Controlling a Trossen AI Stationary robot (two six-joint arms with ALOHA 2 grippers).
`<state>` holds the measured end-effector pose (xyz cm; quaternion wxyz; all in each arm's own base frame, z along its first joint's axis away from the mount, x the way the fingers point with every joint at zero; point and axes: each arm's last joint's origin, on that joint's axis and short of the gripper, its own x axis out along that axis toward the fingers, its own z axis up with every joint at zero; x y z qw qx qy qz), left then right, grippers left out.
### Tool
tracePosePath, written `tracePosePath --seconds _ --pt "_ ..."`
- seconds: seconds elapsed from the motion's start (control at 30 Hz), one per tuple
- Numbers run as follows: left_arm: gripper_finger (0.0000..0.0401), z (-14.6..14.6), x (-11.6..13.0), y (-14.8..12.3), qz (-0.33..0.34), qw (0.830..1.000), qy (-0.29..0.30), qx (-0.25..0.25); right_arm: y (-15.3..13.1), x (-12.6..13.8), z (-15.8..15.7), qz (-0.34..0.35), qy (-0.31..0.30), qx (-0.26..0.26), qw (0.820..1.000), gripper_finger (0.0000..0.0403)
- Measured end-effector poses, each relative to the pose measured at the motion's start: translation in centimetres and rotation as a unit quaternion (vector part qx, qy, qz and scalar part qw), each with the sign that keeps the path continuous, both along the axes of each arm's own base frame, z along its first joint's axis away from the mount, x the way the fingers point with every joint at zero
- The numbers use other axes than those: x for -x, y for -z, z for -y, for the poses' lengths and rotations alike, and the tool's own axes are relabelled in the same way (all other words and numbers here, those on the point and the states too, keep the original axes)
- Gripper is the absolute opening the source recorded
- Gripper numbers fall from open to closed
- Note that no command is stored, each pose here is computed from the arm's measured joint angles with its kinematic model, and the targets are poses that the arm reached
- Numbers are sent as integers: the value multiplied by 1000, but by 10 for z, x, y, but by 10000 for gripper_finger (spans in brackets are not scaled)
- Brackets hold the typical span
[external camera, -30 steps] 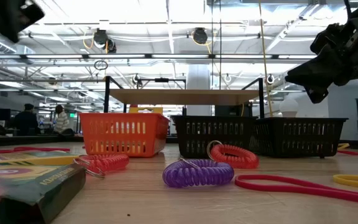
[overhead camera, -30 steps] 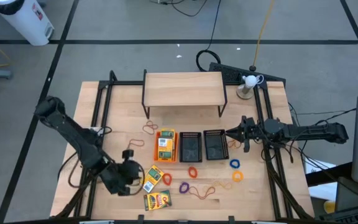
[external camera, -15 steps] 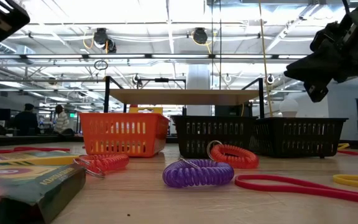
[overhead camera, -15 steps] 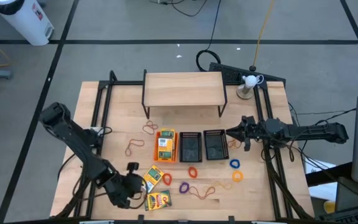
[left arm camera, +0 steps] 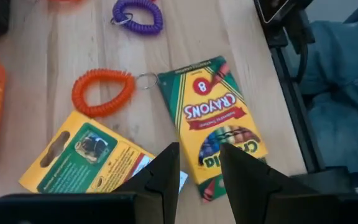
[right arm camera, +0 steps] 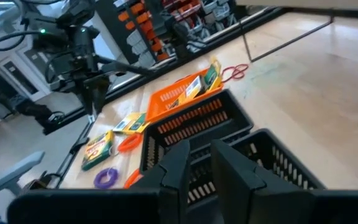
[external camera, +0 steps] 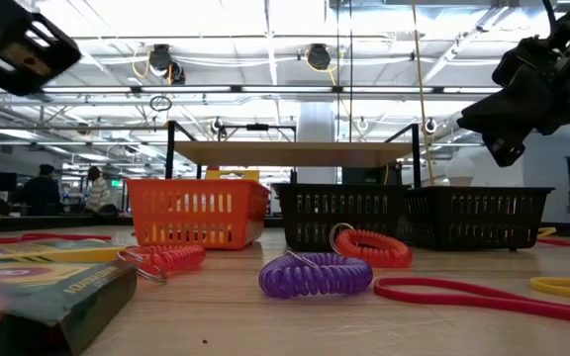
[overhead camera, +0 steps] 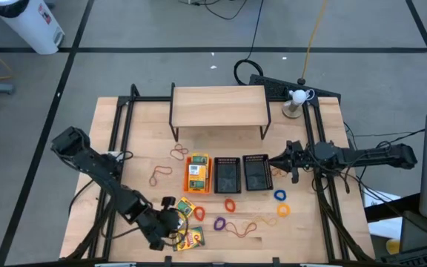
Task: Pick & Place Office Desk Supplies
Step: Put the yellow crayon box into the orange bin
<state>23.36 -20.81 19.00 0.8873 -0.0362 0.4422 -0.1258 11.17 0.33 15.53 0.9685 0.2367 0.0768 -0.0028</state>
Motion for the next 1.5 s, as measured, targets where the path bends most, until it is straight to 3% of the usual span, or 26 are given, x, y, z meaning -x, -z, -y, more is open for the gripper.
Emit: tracePosePath --seconds 0.47,0.67,0.9,1.07,1.37,1.5 --pt "113 -20 -22 -2 11 1000 27 12 -4 -2 -12 24 -43 17 999 59" --pt "113 -24 -25 -6 30 998 49 -9 -6 -2 -13 32 -45 29 998 59" --pt "113 -29 -19 -5 -5 1000 24 -6 -6 -2 -13 32 -45 25 998 59" --pt "113 -27 -17 -2 -47 998 14 39 -6 -2 -12 32 -45 24 998 59" --pt "113 -15 -9 -2 -61 996 22 64 -5 -3 -13 27 -44 24 998 59" --pt "113 -8 -3 -2 -55 997 33 53 -4 -3 -13 22 -44 24 998 59"
